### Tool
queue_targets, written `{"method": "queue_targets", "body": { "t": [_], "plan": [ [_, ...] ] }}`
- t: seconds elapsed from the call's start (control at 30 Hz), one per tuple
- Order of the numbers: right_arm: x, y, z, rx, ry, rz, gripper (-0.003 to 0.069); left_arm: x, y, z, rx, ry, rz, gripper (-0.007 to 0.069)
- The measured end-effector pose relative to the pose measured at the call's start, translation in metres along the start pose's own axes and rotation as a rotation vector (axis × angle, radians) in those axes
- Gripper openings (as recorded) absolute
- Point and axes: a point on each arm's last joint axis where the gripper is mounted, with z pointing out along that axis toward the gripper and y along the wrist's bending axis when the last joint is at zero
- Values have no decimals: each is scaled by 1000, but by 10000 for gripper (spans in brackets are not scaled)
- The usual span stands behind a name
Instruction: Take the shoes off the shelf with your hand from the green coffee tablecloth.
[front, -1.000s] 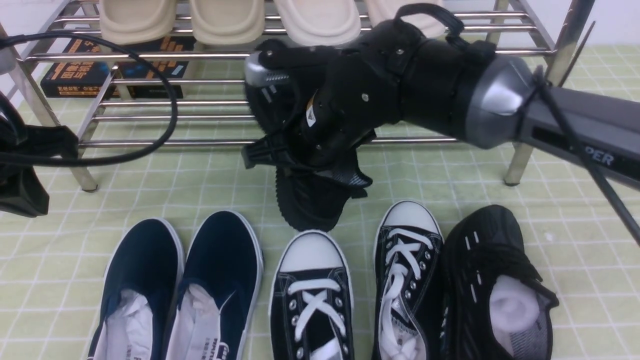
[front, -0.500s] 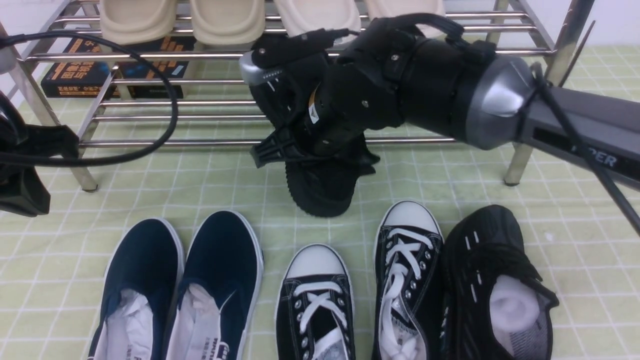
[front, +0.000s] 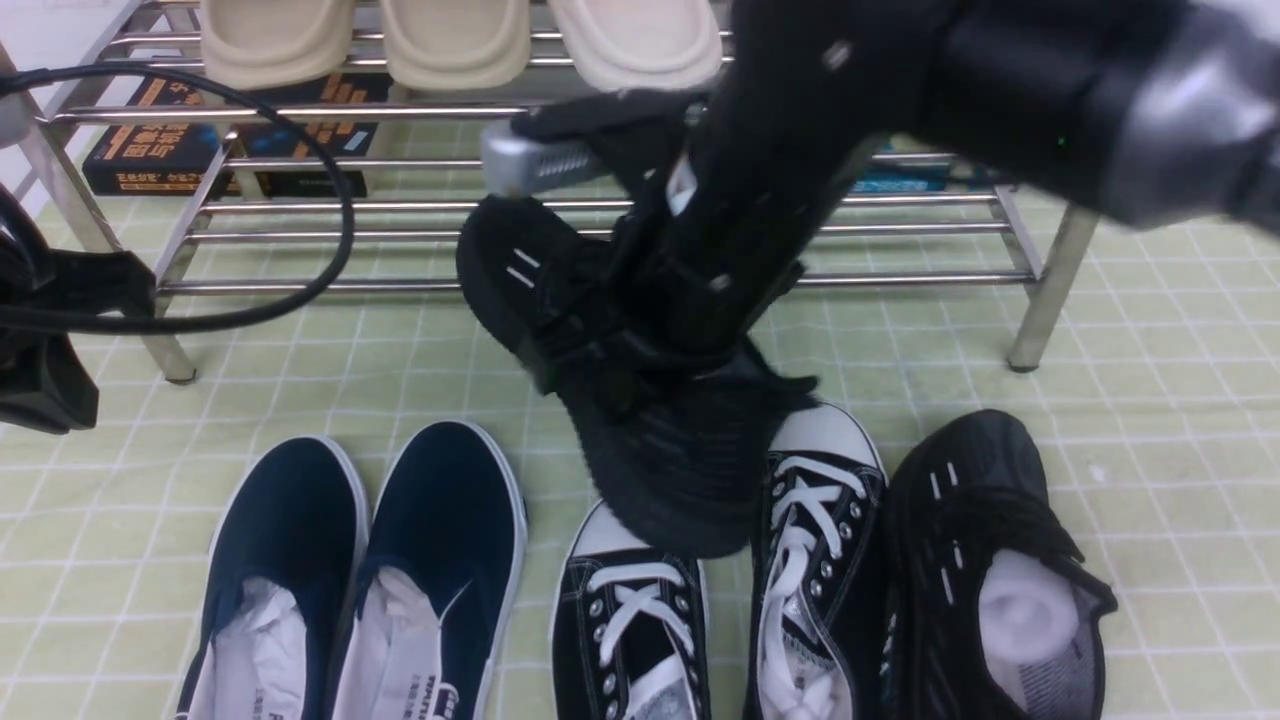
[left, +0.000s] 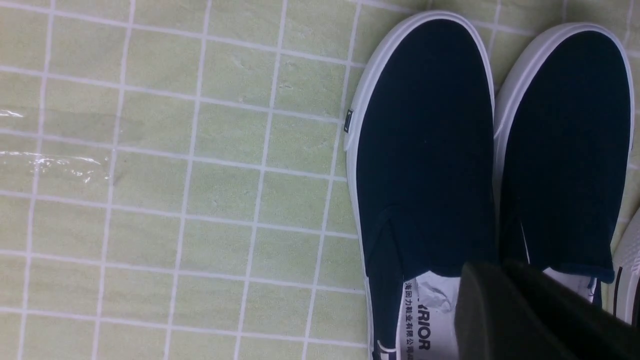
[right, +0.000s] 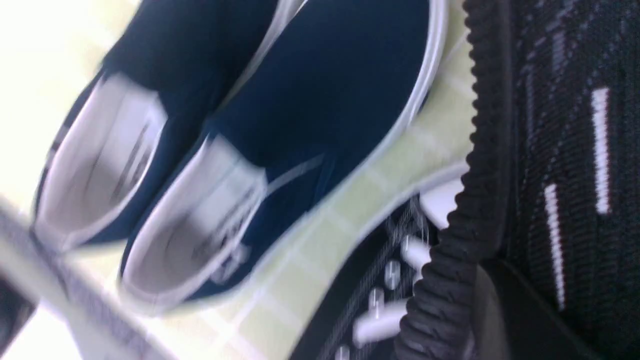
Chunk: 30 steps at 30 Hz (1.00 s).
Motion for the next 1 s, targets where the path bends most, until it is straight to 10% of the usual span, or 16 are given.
{"method": "queue_targets", "body": {
  "t": [0.67,1.0],
  "plan": [
    [156,-40,-134,325,-150,212,18,0,0,0,-2,0,0,66],
    [220,-85,-69,586,-62,569,24,0,0,0,-2,0,0,71]
  ]
}}
